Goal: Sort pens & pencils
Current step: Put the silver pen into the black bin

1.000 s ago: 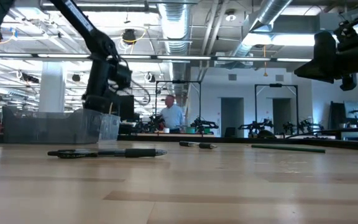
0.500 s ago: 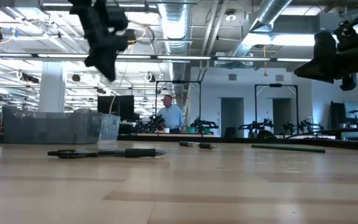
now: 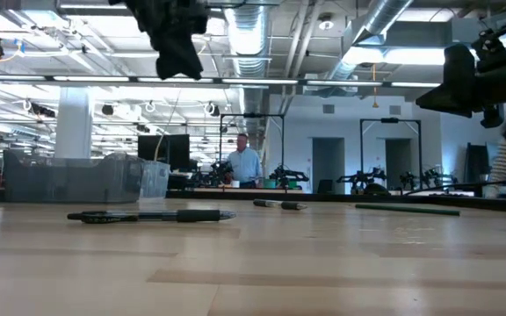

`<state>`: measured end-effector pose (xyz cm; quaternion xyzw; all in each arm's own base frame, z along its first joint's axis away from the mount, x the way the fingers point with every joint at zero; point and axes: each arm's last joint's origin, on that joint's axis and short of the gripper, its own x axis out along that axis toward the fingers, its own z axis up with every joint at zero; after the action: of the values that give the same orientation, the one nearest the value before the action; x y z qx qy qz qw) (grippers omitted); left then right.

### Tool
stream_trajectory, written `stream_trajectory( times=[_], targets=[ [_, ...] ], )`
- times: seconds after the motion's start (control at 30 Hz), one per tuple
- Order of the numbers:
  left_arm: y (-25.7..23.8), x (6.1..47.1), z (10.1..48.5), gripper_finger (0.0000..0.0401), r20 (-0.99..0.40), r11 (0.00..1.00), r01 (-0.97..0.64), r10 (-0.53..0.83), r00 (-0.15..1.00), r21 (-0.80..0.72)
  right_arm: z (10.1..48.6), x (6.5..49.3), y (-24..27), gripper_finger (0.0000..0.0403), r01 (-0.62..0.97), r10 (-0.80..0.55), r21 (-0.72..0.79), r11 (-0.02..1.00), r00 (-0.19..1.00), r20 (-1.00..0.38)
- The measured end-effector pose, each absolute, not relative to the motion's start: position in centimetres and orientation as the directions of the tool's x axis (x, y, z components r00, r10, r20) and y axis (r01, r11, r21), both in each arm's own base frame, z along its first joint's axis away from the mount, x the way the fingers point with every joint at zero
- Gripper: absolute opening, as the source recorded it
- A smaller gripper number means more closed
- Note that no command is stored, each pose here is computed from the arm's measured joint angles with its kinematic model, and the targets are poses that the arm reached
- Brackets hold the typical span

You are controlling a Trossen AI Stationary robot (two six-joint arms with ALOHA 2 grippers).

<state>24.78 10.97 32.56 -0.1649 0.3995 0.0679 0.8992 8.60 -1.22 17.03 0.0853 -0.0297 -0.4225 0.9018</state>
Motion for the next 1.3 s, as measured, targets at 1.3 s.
stream_trajectory(
  times=[1.3],
  targets=[
    [-9.3,31.5,25.0,0.0087,-0.873,0.996,-0.090,0.050,0.485,0.006,17.0,8.6,-1.2,0.0082,0.757,-0.767,0.179,0.629,0.642,-0.019]
  ],
)
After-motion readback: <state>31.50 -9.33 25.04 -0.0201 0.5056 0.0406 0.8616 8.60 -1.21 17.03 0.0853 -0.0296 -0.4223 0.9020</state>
